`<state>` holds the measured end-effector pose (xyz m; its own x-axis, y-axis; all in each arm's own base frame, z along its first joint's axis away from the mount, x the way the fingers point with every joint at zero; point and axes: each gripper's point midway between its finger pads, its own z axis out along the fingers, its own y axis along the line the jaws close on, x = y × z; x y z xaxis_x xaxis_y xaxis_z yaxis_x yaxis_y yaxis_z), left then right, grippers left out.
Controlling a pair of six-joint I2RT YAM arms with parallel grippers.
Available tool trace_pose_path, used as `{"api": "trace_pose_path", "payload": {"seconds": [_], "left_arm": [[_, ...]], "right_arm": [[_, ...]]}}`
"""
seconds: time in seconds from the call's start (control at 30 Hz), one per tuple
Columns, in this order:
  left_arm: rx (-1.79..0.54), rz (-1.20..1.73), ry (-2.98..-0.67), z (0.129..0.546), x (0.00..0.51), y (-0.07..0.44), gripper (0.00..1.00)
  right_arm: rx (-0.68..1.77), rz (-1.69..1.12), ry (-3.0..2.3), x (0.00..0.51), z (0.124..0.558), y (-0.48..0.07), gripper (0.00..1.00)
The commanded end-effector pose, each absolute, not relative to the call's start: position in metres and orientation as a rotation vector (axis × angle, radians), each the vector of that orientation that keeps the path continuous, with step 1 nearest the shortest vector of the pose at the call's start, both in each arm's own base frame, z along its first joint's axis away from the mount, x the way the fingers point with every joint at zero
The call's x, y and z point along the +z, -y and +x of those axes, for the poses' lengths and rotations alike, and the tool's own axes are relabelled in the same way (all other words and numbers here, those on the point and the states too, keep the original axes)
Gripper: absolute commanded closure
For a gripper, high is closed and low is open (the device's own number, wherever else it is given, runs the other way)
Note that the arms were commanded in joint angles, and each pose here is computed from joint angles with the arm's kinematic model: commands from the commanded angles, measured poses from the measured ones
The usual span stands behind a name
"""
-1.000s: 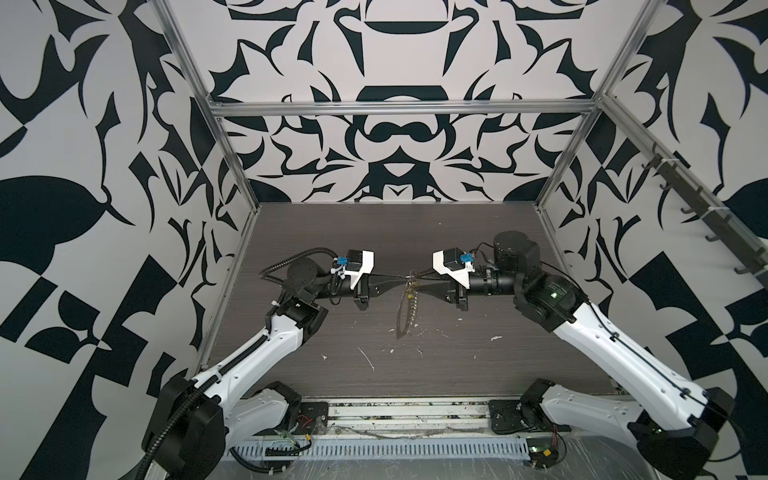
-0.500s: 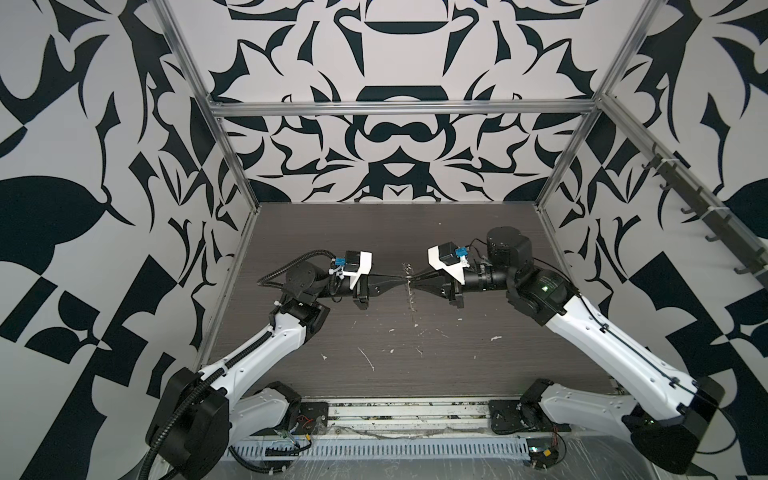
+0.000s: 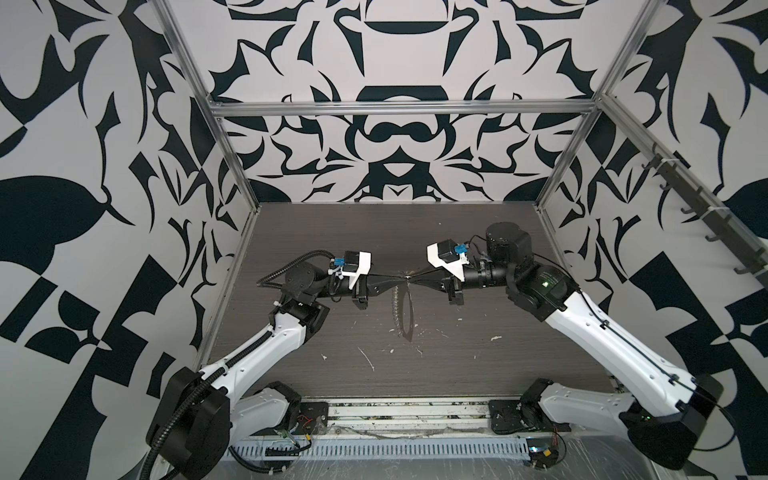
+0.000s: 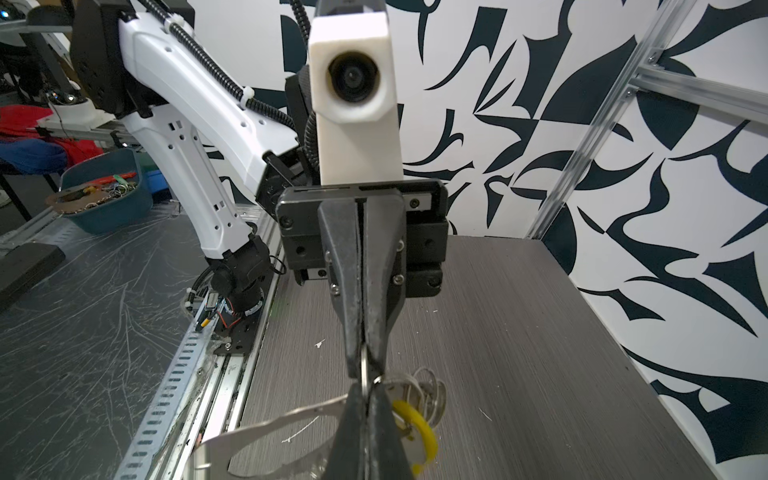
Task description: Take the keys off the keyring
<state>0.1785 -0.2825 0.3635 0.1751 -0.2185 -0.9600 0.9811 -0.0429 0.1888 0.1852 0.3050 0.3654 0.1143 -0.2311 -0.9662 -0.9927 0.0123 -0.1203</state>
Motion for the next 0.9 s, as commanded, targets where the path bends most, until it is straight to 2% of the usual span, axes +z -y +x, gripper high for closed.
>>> {"api": "trace_pose_path", "payload": {"seconds": [0.0,0.07,0.2,0.37,0.6,0.87], "left_arm": [[-1.184,1.17,-0.885,0.18,0.363,0.278,0.74],[-1.166,1.184,-0.916,0.183,0.36,0.276,0.6],[-1.084,1.255,-1.0,0.183,0.348,0.273,0.57],[-1.009,1.292,-1.042,0.181,0.348,0.268,0.58],[-1.035,1.276,-1.033,0.189,0.348,0.273,0.66],[-1.058,1.237,-0.98,0.201,0.349,0.28,0.69]], "right_arm": [[0.937,-1.436,-1.248,0.384,0.182,-0.302,1.0],[0.902,-1.458,-1.258,0.384,0.184,-0.3,1.0],[0.818,-1.544,-1.331,0.377,0.19,-0.296,1.0],[0.697,-1.615,-1.42,0.368,0.201,-0.289,1.0],[0.557,-1.715,-1.507,0.361,0.208,-0.285,1.0],[0.501,-1.808,-1.548,0.36,0.204,-0.286,1.0]]}}
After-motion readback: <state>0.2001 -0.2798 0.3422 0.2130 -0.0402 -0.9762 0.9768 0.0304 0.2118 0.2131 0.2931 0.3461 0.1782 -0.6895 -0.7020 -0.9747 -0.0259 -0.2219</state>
